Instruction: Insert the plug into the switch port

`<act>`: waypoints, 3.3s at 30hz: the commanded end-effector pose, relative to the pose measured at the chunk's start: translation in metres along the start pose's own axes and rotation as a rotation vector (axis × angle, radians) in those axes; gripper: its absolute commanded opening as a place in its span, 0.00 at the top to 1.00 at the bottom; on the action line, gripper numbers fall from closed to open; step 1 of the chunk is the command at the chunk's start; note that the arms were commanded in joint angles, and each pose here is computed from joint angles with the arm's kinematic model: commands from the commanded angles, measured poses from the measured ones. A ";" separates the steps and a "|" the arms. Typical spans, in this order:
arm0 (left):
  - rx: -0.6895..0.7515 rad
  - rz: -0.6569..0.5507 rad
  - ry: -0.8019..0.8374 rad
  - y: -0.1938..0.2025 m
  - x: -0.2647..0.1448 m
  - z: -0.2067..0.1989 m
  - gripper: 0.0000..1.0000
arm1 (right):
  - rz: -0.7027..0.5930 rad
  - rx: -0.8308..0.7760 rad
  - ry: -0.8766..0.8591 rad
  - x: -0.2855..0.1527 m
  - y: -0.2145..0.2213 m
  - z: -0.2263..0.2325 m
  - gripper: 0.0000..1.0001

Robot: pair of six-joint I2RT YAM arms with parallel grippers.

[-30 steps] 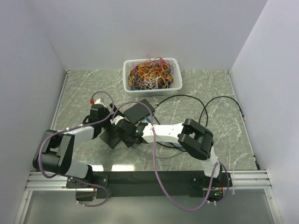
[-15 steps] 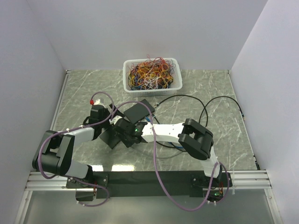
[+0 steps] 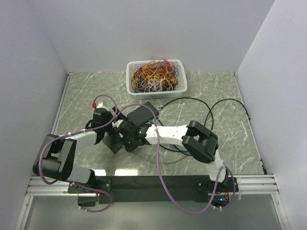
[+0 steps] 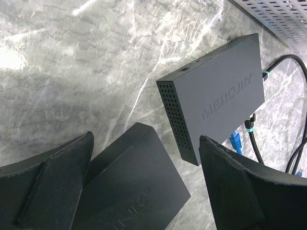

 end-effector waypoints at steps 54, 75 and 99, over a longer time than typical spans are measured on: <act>-0.021 0.099 -0.036 0.031 -0.006 0.010 0.02 | -0.084 0.024 0.137 -0.007 -0.020 -0.013 1.00; -0.019 0.110 -0.045 0.034 -0.003 0.013 0.02 | -0.088 0.019 0.161 -0.014 -0.016 -0.008 1.00; -0.015 0.111 -0.043 0.034 -0.004 0.012 0.02 | -0.110 0.015 0.211 -0.005 -0.027 -0.012 1.00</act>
Point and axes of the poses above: each gripper's point midway between its finger pads, its own x axis out along the fingers, its own z axis along the line the jaws close on, y = z × x, the point moved 2 cm from there along -x, back along the fingers, and after that the axes turned 15 degrees about x, right-handed, at the moved point
